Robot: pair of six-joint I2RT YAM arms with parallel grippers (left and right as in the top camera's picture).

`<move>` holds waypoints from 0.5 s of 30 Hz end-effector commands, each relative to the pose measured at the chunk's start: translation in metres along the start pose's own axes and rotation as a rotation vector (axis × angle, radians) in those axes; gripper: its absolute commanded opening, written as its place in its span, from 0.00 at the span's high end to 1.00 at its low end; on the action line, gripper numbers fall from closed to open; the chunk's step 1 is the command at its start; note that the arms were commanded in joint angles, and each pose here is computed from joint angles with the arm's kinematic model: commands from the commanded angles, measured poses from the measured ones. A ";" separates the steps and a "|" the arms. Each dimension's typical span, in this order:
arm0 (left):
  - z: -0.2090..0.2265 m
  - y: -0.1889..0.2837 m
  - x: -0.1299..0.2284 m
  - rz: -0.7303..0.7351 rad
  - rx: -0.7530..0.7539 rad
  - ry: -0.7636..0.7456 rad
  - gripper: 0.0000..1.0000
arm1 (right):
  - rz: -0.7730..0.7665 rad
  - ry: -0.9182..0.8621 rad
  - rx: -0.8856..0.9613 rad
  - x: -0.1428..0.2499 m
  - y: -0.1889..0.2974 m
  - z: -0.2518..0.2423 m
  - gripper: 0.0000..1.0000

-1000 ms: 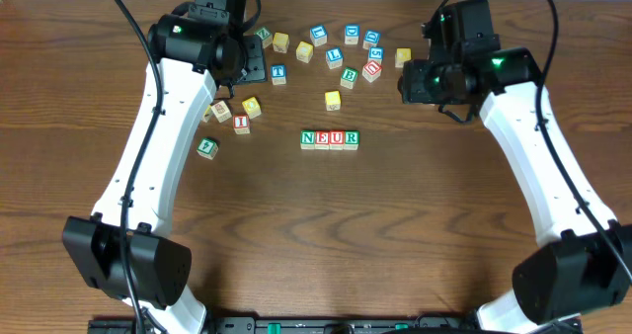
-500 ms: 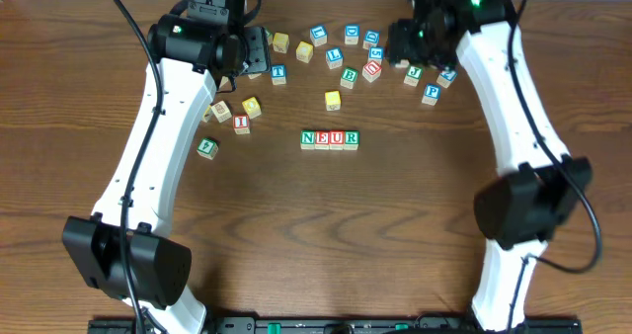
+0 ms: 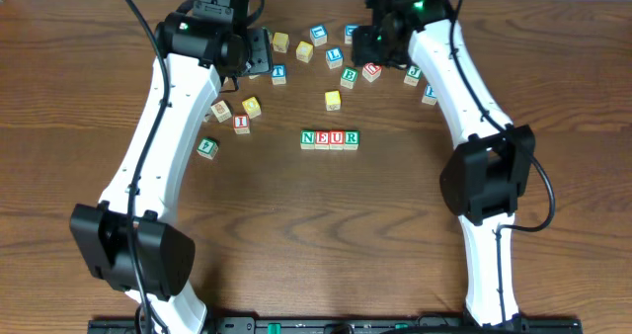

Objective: Spell out NEURIPS
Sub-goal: 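Move the right gripper over the blocks at the top center, then lower the left gripper onto the red-lettered I block and close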

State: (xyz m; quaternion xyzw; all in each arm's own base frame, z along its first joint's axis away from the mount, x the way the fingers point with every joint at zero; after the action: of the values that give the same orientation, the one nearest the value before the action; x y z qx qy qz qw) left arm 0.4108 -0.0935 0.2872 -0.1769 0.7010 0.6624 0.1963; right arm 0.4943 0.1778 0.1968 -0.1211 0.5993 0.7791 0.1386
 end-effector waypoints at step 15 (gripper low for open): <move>0.003 -0.021 0.008 0.058 -0.020 -0.001 0.37 | -0.017 0.026 -0.025 0.005 0.002 0.026 0.37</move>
State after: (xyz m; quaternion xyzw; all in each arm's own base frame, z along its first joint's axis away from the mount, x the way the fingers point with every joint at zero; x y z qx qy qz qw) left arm 0.4120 -0.0938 0.2810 -0.1714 0.7012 0.6651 0.1911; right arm 0.4888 0.1993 0.1982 -0.1364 0.5927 0.7830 0.1301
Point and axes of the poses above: each gripper's point midway between its finger pads, its own y axis back along the fingers, its own z axis along the line the jaws close on, x = y × z, the point moved 8 cm from there along y, back along the fingers, and after that the axes turned 8 degrees about -y, right-handed, at the moved point
